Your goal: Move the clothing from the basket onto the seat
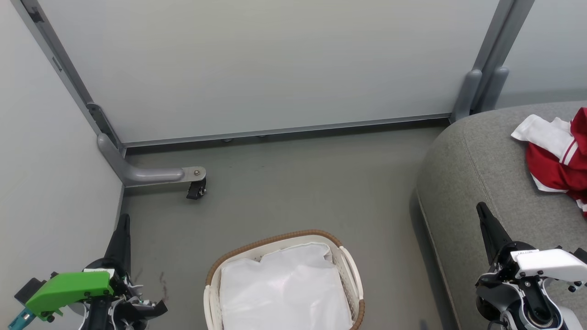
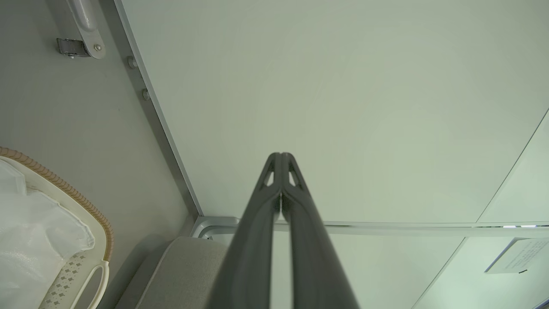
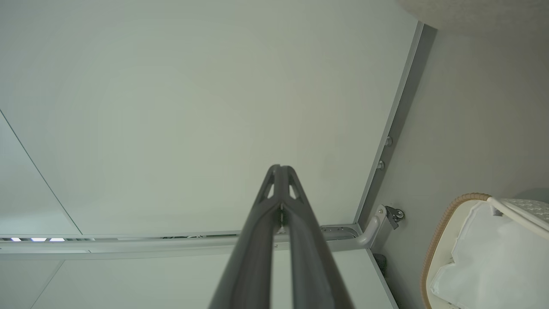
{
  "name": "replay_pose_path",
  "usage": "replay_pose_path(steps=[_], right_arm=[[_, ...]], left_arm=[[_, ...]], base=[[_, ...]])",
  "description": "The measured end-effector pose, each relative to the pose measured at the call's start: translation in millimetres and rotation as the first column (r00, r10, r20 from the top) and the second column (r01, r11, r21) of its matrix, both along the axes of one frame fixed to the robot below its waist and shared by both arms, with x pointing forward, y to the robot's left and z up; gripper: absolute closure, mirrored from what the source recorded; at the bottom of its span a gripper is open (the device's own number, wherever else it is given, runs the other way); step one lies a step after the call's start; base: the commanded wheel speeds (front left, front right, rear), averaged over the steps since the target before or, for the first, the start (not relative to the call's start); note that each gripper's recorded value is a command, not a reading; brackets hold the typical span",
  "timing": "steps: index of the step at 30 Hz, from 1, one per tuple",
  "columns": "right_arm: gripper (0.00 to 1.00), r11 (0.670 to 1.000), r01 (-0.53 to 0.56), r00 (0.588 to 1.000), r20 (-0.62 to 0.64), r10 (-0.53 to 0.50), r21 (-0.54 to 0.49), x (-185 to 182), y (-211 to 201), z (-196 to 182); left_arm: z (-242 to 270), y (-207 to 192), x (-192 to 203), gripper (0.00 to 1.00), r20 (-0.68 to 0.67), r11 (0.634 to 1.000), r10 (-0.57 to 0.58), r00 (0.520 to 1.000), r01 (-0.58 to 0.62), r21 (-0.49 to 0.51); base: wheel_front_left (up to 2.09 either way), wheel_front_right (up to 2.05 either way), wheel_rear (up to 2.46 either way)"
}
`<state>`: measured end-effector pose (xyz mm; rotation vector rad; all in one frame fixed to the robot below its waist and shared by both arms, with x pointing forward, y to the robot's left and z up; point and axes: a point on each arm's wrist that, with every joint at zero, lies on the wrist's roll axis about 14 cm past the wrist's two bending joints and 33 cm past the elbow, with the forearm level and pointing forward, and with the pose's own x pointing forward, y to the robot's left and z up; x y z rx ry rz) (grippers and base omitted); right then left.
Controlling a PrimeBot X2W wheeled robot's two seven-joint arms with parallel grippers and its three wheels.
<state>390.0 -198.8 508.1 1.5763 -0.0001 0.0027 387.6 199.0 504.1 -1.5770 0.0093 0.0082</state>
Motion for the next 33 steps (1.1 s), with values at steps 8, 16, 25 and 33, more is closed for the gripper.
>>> replay_pose_path(steps=[8,16,25,33], right_arm=[[1.00,1.000,0.000,1.000,0.000,0.000,0.000,0.0,0.0,0.0],[1.00,1.000,0.000,1.000,0.000,0.000,0.000,0.0,0.0,0.0],[1.00,1.000,0.000,1.000,0.000,0.000,0.000,0.0,0.0,0.0],[1.00,1.000,0.000,1.000,0.000,0.000,0.000,0.0,0.0,0.0]], left_arm=[[0.0,0.0,0.0,1.00,0.000,1.000,0.000,1.000,0.000,0.000],[0.0,0.0,0.0,1.00,0.000,1.000,0.000,1.000,0.000,0.000],[0.1,0.0,0.0,1.00,0.000,1.000,0.000,1.000,0.000,0.000],[0.1,0.0,0.0,1.00,0.000,1.000,0.000,1.000,0.000,0.000]], base=[[0.00,0.00,0.00],[0.00,0.00,0.00],[0.00,0.00,0.00],[0.00,0.00,0.00]])
